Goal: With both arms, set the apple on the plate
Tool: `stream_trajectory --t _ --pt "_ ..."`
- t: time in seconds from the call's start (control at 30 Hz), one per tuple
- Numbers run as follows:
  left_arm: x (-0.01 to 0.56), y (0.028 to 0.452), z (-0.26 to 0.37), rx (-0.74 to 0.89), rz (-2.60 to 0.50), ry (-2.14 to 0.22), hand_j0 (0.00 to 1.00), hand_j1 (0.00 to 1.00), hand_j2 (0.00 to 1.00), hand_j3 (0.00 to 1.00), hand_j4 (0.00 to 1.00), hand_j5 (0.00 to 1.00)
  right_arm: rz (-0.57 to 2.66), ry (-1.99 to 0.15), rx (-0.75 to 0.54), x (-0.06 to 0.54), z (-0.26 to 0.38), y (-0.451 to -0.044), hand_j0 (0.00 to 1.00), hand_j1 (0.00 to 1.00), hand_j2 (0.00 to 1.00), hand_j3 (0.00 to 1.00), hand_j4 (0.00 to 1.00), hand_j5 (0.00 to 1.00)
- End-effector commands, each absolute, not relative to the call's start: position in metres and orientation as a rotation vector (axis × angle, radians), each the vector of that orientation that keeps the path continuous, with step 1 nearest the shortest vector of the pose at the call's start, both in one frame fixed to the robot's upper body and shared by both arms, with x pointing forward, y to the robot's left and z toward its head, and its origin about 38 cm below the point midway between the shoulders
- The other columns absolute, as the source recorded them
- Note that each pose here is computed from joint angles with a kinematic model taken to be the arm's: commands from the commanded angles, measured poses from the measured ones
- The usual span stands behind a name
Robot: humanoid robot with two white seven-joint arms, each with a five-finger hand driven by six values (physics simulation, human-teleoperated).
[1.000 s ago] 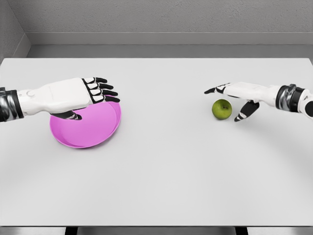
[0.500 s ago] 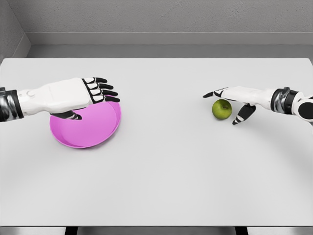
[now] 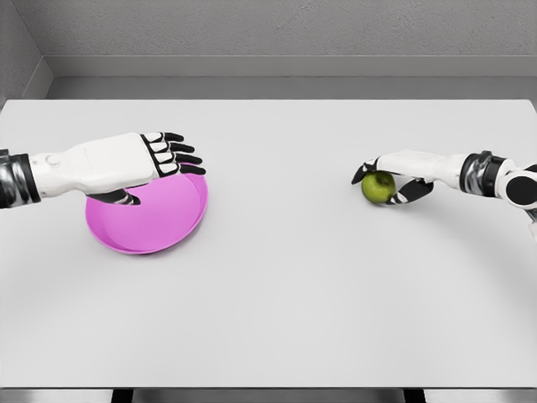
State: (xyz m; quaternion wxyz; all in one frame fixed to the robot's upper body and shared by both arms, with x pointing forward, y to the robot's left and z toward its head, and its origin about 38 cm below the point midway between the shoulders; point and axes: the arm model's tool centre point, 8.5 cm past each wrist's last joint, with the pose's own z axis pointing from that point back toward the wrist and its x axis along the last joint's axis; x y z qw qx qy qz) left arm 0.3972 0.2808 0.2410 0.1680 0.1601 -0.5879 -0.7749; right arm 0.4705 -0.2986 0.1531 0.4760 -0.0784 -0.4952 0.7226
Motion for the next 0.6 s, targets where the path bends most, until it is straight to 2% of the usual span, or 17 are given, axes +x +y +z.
stream_trajectory --t 0.0,0.07,0.17,0.3,0.4,0.57 --pt "0.397 0.281 0.241 0.452 -2.197 -1.675 1.00 1.00 1.00 1.00 1.00 1.00 1.764 -1.215 -0.183 0.471 0.152 -0.297 0.60 0.60 0.60 0.60 0.60 0.60" --pt "0.397 0.281 0.242 0.453 -2.197 -1.676 1.00 1.00 1.00 1.00 1.00 1.00 1.764 -1.217 -0.184 0.471 0.152 -0.297 0.58 0.58 0.58 0.58 0.58 0.58" --pt "0.397 0.281 0.242 0.453 -2.197 -1.676 1.00 1.00 1.00 1.00 1.00 1.00 1.777 -1.229 -0.178 0.470 0.153 -0.296 0.48 0.48 0.48 0.48 0.48 0.48" --pt "0.398 0.281 0.242 0.454 -2.196 -1.675 1.00 1.00 1.00 1.00 1.00 1.00 1.821 -1.288 -0.153 0.468 0.159 -0.291 0.48 0.48 0.48 0.48 0.48 0.48" --pt "0.398 0.281 0.242 0.454 -2.196 -1.675 1.00 1.00 1.00 1.00 1.00 1.00 1.881 -1.409 -0.092 0.463 0.172 -0.278 0.48 0.48 0.48 0.48 0.48 0.48" --pt "0.398 0.281 0.242 0.454 -2.196 -1.675 1.00 1.00 1.00 1.00 1.00 1.00 1.994 -1.519 0.052 0.460 0.175 -0.193 0.47 0.47 0.47 0.47 0.47 0.47"
